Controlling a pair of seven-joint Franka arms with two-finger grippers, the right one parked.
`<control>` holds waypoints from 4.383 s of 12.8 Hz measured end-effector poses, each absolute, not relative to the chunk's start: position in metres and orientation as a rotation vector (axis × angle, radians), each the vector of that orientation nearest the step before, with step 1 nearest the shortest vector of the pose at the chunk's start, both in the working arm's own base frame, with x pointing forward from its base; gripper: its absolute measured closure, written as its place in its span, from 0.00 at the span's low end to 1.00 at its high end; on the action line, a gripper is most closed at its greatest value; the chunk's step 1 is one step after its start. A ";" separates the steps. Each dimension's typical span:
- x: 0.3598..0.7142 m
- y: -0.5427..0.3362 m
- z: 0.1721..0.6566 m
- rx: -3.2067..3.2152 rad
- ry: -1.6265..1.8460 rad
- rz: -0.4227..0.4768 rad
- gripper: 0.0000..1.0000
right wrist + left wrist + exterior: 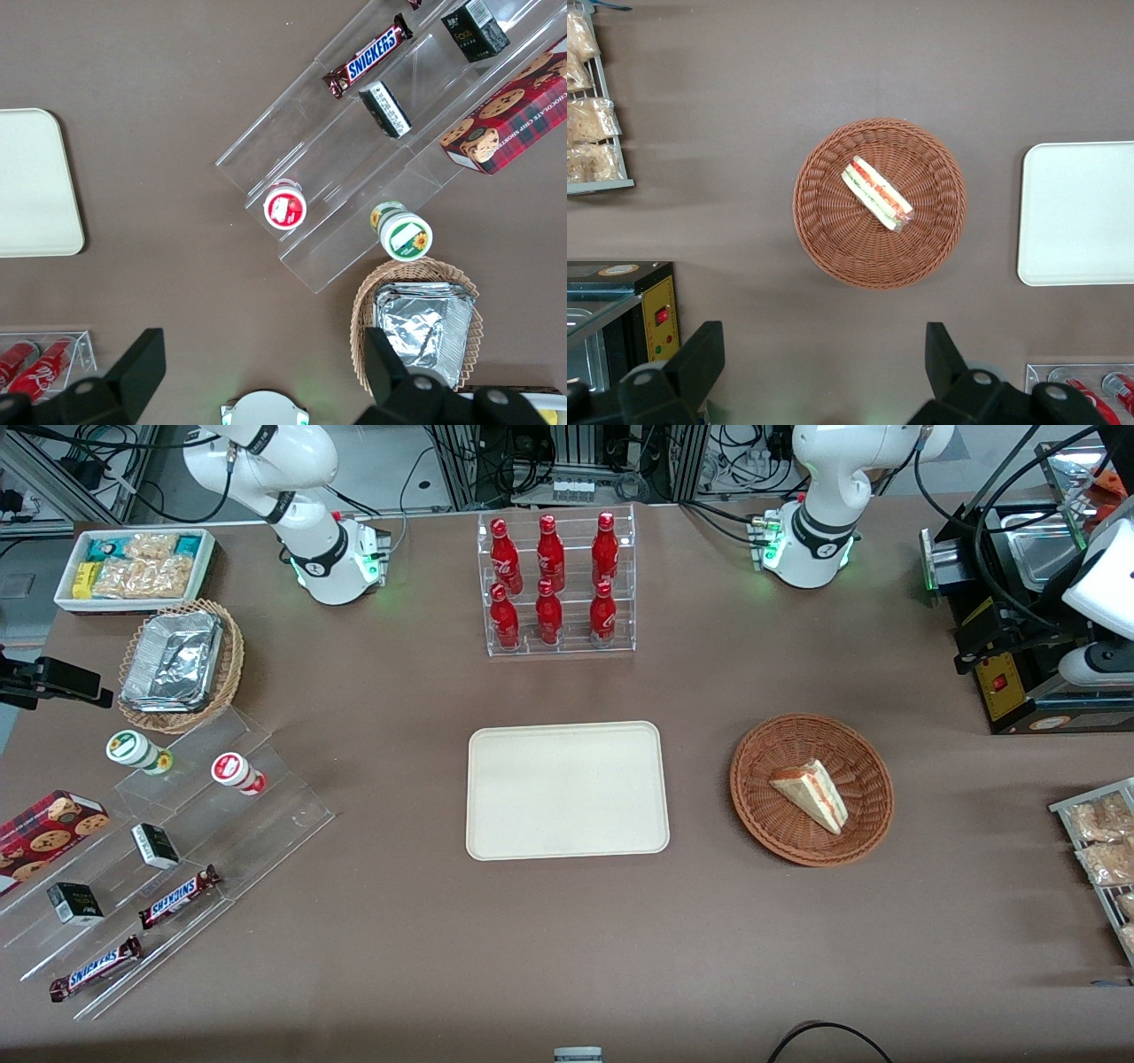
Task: Place sandwich from basket to tray
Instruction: 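Move the left gripper toward the wicker basket holding the sandwich, then lower the open left gripper over the sandwich and close on it, then lift the sandwich with the left gripper and carry it toward the cream tray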
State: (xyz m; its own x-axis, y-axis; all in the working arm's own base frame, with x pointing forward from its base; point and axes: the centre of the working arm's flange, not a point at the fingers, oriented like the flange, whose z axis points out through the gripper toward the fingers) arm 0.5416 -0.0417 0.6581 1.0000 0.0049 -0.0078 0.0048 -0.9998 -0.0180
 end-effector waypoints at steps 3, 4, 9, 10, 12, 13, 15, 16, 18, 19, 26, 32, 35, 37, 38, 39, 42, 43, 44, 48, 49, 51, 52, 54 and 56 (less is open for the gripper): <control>0.541 -0.042 0.657 -3.124 -0.007 0.018 0.00; 0.542 -0.042 0.655 -3.123 -0.005 0.026 0.00; 0.561 -0.047 0.591 -3.120 -0.004 0.095 0.00; 0.566 -0.048 0.571 -3.121 -0.024 0.087 0.00; 0.572 -0.059 0.528 -3.123 -0.107 0.045 0.00; 0.573 -0.069 0.506 -3.122 -0.188 0.015 0.00; 0.567 -0.085 0.459 -3.118 -0.336 -0.030 0.00; 0.563 -0.091 0.438 -3.116 -0.410 -0.058 0.00; 0.553 -0.092 0.400 -3.105 -0.571 -0.108 0.00; 0.547 -0.091 0.385 -3.095 -0.642 -0.118 0.00; 0.543 -0.096 0.301 -3.041 -0.862 -0.021 0.00; 0.544 -0.105 0.267 -3.050 -0.846 0.009 0.00; 0.544 -0.107 0.250 -3.051 -0.844 0.023 0.08; 0.545 -0.107 0.250 -3.053 -0.845 0.018 0.32; 0.546 -0.107 0.252 -3.054 -0.845 0.011 0.44; 0.548 -0.107 0.254 -3.056 -0.842 0.001 0.54; 0.557 -0.108 0.278 -3.048 -0.808 -0.024 0.68; 0.561 -0.108 0.296 -3.035 -0.794 -0.009 0.70; 0.565 -0.111 0.320 -3.023 -0.775 0.003 0.72; 0.565 -0.185 0.412 -3.029 -0.594 0.031 0.84; 0.561 -0.208 0.423 -3.038 -0.539 0.029 0.84; 0.549 -0.257 0.432 -3.065 -0.429 0.008 0.84; 0.541 -0.284 0.431 -3.074 -0.389 0.006 0.84; 0.528 -0.335 0.422 -3.085 -0.332 0.012 0.84; 0.515 -0.386 0.407 -3.098 -0.236 0.026 0.84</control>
State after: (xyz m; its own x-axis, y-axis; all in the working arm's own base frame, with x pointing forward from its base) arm 0.5148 -0.3860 0.4066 0.9883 0.1519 -0.0142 0.1514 -0.9878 -0.0357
